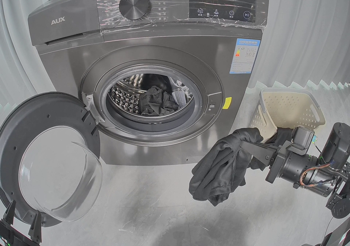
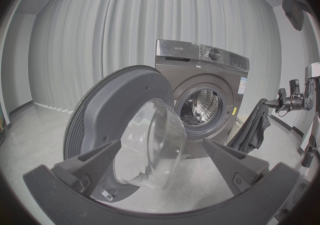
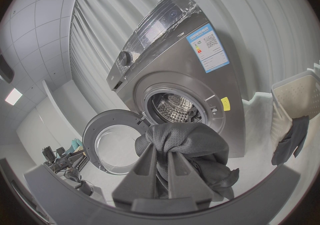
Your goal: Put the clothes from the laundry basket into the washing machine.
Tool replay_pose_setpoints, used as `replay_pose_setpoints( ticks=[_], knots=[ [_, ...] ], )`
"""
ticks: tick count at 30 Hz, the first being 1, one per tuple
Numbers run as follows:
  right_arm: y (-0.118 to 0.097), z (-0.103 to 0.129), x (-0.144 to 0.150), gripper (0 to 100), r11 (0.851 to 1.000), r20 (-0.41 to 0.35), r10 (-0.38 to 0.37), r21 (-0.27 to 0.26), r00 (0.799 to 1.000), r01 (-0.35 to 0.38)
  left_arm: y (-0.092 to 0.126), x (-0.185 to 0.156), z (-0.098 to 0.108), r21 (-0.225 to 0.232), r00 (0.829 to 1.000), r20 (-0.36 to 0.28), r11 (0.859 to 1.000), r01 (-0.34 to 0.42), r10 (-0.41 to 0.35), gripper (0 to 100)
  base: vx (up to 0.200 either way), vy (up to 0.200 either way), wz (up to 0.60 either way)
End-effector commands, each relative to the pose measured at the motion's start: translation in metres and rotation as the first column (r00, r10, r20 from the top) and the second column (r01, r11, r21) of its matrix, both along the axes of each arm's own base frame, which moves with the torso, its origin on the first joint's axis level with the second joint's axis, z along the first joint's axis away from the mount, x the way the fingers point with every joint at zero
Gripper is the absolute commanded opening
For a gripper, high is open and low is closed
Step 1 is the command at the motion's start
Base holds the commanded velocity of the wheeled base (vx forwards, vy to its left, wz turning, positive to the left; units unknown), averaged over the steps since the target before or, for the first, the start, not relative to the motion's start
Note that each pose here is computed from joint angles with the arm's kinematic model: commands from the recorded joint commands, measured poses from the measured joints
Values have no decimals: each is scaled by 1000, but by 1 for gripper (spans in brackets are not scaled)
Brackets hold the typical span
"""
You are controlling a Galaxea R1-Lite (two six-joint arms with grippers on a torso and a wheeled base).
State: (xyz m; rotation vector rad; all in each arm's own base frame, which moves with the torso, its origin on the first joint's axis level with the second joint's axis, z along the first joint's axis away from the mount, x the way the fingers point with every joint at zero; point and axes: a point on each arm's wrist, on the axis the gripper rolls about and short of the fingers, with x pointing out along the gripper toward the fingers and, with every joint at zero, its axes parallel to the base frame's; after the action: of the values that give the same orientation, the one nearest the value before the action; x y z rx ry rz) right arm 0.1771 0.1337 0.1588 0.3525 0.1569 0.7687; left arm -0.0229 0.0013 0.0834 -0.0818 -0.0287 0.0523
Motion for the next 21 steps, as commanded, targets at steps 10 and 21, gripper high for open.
replay_pose_setpoints(
  ticks=[10,21],
  knots=[
    [1,0,-2,0,1000,4,10,-1,1000,-10,0,0,-4,0,1000,6,1000,0,0,100,0,0,240],
    [1,0,-3,0,1000,7,14,0,1000,-14,0,0,-4,0,1000,6,1000,0,0,100,0,0,109]
  ],
)
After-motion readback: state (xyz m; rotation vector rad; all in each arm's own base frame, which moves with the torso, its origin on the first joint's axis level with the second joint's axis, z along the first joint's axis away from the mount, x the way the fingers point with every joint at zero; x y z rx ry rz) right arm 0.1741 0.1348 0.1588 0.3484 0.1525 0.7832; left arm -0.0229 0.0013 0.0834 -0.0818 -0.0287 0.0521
